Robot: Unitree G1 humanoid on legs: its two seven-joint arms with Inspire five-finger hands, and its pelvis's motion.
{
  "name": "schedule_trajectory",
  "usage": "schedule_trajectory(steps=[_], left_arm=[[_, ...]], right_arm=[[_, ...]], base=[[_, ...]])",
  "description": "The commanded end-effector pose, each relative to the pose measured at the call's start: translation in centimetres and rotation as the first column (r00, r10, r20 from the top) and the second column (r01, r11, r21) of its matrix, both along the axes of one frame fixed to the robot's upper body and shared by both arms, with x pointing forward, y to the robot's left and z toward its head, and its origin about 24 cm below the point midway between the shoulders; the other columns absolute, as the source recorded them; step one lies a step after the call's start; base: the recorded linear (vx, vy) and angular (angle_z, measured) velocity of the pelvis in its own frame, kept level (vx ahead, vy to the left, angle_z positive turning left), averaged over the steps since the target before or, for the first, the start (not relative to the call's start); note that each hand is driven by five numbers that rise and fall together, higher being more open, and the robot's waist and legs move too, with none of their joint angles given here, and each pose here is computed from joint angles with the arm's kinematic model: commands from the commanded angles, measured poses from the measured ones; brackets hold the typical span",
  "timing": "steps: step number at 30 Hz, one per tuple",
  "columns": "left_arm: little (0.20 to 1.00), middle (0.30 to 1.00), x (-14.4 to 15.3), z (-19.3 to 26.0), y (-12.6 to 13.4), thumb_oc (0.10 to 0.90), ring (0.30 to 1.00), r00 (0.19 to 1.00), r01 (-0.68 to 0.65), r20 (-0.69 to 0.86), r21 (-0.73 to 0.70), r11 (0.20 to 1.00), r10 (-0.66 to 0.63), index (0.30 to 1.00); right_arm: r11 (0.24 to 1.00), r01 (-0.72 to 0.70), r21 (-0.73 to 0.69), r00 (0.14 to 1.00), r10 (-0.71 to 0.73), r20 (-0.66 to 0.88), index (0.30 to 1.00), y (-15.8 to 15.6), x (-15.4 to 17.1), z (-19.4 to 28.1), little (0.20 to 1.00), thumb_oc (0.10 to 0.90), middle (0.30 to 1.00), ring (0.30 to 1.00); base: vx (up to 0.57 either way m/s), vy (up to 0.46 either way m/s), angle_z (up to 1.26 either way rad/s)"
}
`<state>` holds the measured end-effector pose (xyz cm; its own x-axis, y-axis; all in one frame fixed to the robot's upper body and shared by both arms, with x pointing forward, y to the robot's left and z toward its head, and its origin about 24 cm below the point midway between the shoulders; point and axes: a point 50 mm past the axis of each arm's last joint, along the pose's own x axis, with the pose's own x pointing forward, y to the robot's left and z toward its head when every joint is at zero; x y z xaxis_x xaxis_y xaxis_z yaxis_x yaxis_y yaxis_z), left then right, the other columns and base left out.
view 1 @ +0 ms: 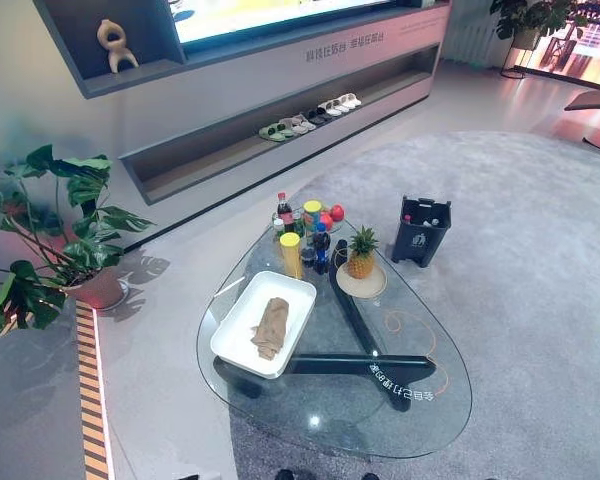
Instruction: Wipe the table with a cloth and put it in the basket.
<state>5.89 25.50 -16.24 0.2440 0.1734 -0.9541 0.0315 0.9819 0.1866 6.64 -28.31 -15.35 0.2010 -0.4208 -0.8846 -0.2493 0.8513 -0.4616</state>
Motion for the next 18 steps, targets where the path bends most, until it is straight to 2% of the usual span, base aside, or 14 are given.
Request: schedule_trajectory(steps=[1,8,18], left_arm=[[0.9,0.9,2.8,0.8,1.4,0.8,0.9,0.999,0.047,0.009,0.06,0.997,-0.047,0.9],[0.9,0.9,2.8,0.6,0.8,0.8,0.9,0.996,0.088,-0.011,0.043,0.995,-0.088,0.9],[0.9,0.9,3.0,0.6,0.5,0.8,0.9,0.997,0.079,0.005,0.05,0.996,-0.079,0.9]], right_arm=[[0.997,-0.065,-0.032,0.998,0.064,-0.018,0.9,0.1,1.7,0.3,0.9,0.8,0.9,0.9],[0.996,-0.092,-0.014,0.995,0.092,-0.026,0.9,0.7,2.0,0.1,0.9,0.8,0.9,0.9],[0.994,-0.107,0.019,0.993,0.107,-0.048,0.9,1.3,1.9,-0.1,0.9,0.8,0.9,0.9]], base=[[0.0,0.0,0.0],[0.02,0.005,-0.05],[0.02,-0.004,-0.03]])
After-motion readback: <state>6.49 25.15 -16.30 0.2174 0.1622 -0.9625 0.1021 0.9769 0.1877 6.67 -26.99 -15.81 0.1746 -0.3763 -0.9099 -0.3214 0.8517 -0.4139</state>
